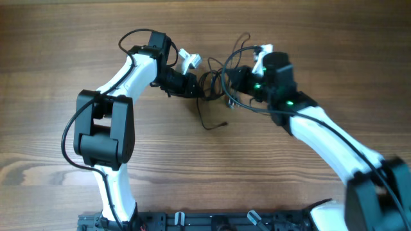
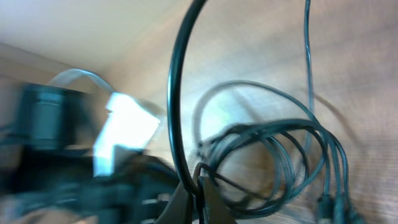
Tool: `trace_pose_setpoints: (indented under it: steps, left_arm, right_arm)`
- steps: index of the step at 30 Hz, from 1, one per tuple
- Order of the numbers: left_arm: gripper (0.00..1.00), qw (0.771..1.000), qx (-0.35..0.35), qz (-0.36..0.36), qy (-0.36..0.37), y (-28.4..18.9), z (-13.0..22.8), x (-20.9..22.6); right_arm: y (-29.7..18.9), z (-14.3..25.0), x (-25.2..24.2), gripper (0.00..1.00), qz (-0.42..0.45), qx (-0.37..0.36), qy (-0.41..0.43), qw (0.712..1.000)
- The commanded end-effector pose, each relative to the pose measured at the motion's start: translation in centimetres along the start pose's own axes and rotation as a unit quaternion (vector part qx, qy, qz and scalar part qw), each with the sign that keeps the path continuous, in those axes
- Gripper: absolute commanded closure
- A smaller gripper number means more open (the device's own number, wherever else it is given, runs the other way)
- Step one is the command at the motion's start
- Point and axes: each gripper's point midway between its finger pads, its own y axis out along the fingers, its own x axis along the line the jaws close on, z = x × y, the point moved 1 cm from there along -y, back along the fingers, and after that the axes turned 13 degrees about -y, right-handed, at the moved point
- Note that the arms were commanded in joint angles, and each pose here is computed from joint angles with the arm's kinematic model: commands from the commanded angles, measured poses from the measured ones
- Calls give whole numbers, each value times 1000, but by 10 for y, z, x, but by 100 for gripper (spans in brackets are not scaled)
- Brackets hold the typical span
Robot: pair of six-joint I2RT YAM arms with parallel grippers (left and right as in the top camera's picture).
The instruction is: Untangle cables
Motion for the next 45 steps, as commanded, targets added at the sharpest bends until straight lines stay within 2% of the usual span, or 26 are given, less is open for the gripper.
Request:
trace_pose_setpoints:
  steps: [1, 7, 13, 17, 24, 25, 27, 28, 30, 34, 38, 45]
  left_arm:
    - [92, 1000, -3, 9, 14, -3, -1, -6]
    - [92, 1000, -3, 9, 14, -3, -1, -6]
    - [93, 1000, -3, 9, 14, -3, -1, -6]
    - [93, 1000, -3, 9, 14, -3, -1, -6]
    - [92, 1000, -4, 10, 14, -3, -1, -6]
    - [93, 1000, -4, 10, 14, -3, -1, -6]
    - [92, 1000, -3, 9, 14, -3, -1, -6]
    - [93, 1000, -3, 9, 14, -3, -1, -6]
    - [93, 1000, -4, 10, 14, -3, -1, -6]
    - [96, 999, 4, 10, 49, -1, 3, -8]
    - [96, 994, 27, 32, 100, 8, 15, -24]
    - [95, 986, 57, 42, 151, 29, 29, -48]
  right_arm:
    - [-45, -39, 30, 96, -26, -62, -47, 997]
    - [-100, -59, 30, 96, 24, -111, -78, 990]
    - [-151, -66, -16, 96, 161, -147, -60, 974]
    - [-163, -49, -52, 96, 242, -115, -37, 963]
    - [-143, -14, -92, 94, 308, -18, -43, 950]
    - [-134, -8, -93, 86, 299, 1, -43, 953]
    - [-117, 0, -90, 62, 266, 31, -54, 962]
    - [-104, 5, -84, 53, 230, 51, -67, 969]
    - [-82, 13, -71, 45, 159, 77, -86, 981]
    - [-55, 18, -42, 43, 38, 94, -88, 991]
    - [-39, 20, -16, 43, -69, 100, -91, 988]
    - [-30, 30, -25, 44, -64, 118, -77, 988]
